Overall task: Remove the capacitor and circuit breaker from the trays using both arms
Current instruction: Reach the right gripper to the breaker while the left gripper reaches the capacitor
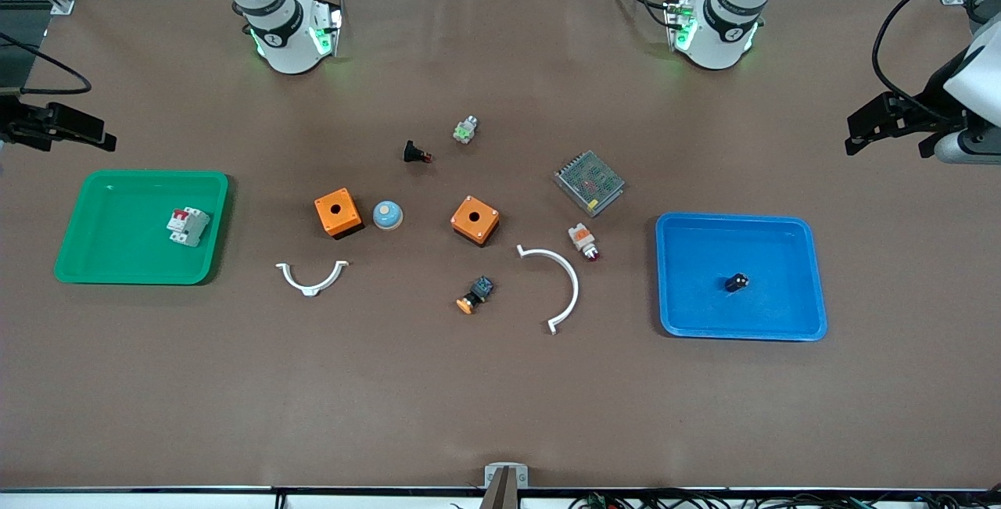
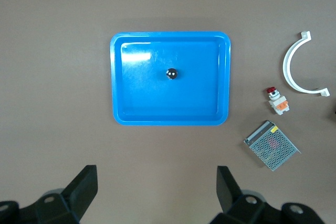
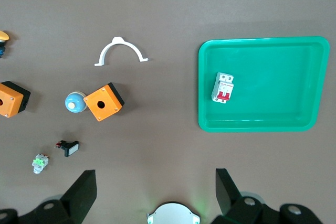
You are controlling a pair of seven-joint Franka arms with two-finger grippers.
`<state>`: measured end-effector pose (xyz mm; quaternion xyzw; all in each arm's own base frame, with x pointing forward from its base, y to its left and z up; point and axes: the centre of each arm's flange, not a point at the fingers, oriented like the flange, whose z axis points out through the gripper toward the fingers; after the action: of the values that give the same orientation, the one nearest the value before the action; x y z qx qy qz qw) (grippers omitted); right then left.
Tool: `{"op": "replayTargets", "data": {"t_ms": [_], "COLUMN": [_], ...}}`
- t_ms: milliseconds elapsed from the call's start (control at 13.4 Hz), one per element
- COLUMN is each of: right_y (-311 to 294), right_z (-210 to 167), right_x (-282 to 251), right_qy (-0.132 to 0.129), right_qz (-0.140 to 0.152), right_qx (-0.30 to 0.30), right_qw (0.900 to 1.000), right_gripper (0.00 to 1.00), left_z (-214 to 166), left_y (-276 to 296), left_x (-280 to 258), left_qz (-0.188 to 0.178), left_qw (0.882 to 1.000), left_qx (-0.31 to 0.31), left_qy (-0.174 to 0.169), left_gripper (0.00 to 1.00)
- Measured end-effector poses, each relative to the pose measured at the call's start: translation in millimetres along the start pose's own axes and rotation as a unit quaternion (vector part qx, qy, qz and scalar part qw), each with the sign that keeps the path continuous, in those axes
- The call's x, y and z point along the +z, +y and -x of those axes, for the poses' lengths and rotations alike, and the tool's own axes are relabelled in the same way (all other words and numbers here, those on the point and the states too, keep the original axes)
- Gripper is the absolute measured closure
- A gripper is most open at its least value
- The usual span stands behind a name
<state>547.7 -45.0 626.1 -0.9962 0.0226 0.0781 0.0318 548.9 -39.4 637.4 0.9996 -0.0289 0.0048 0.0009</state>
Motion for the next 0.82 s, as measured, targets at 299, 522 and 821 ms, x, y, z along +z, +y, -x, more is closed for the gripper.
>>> {"op": "replayTargets", "data": {"t_ms": [299,522,821], "right_y": [2.5,10.1,17.4], "right_z": [3.3,2.7,2.9], "right_x": [-4.7,-5.2,-3.9], "right_qy": [0.005,0.007,0.005], "right_qz": [0.006,0.042,0.046], "right_qx": [0.003,0.009,0.016], "right_qw": [1.000,0.999,0.999], "right_gripper": [0.00,0.00,0.00], "left_z": [-1.1,-17.9,-57.6], "left_y": [-0.2,-2.3,-13.2], "left_x": [1.9,21.6,96.4], "left_qz": [0.000,0.003,0.010], "left_qw": [1.000,1.000,0.999], "left_qx": [0.000,0.000,-0.008], "left_qy": [-0.002,-0.017,-0.051], "left_gripper": [0.00,0.00,0.00]}}
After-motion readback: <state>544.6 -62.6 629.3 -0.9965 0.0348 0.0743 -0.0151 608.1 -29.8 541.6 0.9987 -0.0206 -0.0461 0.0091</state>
